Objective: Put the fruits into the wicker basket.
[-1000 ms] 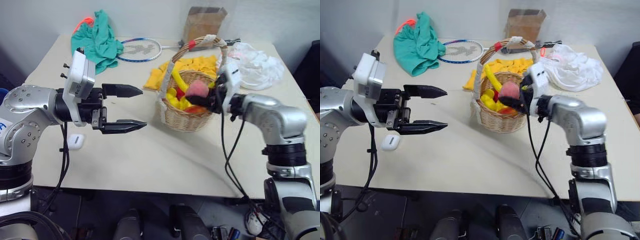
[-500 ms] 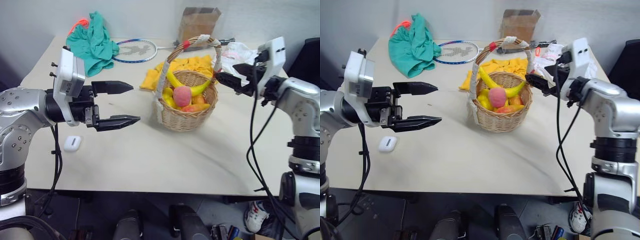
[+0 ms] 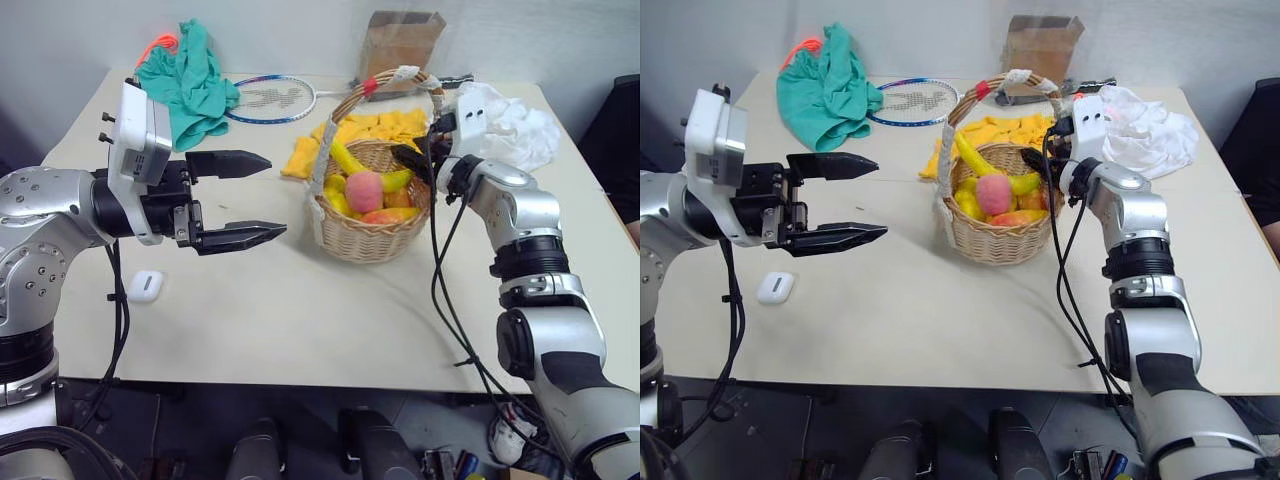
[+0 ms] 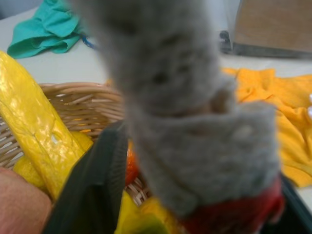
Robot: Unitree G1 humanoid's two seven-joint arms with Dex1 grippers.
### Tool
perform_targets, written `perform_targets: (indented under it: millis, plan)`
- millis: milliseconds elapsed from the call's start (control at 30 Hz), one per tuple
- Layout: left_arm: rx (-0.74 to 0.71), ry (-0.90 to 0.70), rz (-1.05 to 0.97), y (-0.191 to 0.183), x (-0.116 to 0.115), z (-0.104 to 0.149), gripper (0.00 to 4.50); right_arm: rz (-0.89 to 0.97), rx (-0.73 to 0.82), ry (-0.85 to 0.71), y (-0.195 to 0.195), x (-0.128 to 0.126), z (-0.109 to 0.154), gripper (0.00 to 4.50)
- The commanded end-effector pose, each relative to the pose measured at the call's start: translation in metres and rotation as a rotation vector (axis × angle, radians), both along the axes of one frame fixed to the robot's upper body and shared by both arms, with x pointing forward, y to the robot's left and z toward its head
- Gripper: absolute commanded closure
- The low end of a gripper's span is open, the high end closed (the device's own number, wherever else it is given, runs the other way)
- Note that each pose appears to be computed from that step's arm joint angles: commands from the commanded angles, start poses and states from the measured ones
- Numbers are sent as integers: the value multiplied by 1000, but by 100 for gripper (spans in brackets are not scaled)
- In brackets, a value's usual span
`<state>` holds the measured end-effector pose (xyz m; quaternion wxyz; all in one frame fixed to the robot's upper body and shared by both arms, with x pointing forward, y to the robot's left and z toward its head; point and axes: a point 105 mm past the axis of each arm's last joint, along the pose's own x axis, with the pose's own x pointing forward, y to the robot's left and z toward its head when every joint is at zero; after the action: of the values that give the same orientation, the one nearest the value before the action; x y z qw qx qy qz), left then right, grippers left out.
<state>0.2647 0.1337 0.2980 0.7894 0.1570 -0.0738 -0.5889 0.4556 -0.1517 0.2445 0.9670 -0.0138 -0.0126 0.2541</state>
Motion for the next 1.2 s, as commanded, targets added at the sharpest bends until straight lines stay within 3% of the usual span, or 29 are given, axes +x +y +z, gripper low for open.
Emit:
perform_targets:
  millis: [33, 167, 400, 633, 767, 1033, 1200]
  plan:
    - [-5, -50, -3, 0, -4, 9, 8, 24, 33, -91, -5, -10, 24, 337]
    - [-7, -43, -15, -2, -3, 7, 8, 23, 50, -122, -13, -20, 32, 438]
    - [-13, -40, -88, -11, 8, 9, 8, -75, 53, -239, -80, -78, 69, 449]
    - [-21, -34, -169, -24, 18, 6, 8, -364, -33, -251, -182, -148, 72, 449]
    - [-20, -38, -205, -29, 21, 5, 8, -467, -44, -241, -208, -167, 58, 449]
    - [-16, -36, -240, -35, 25, 3, 8, -545, -18, -117, -220, -172, -5, 449]
    - [-25, -15, -261, -38, 26, 0, 8, -541, -37, -58, -217, -190, -21, 295]
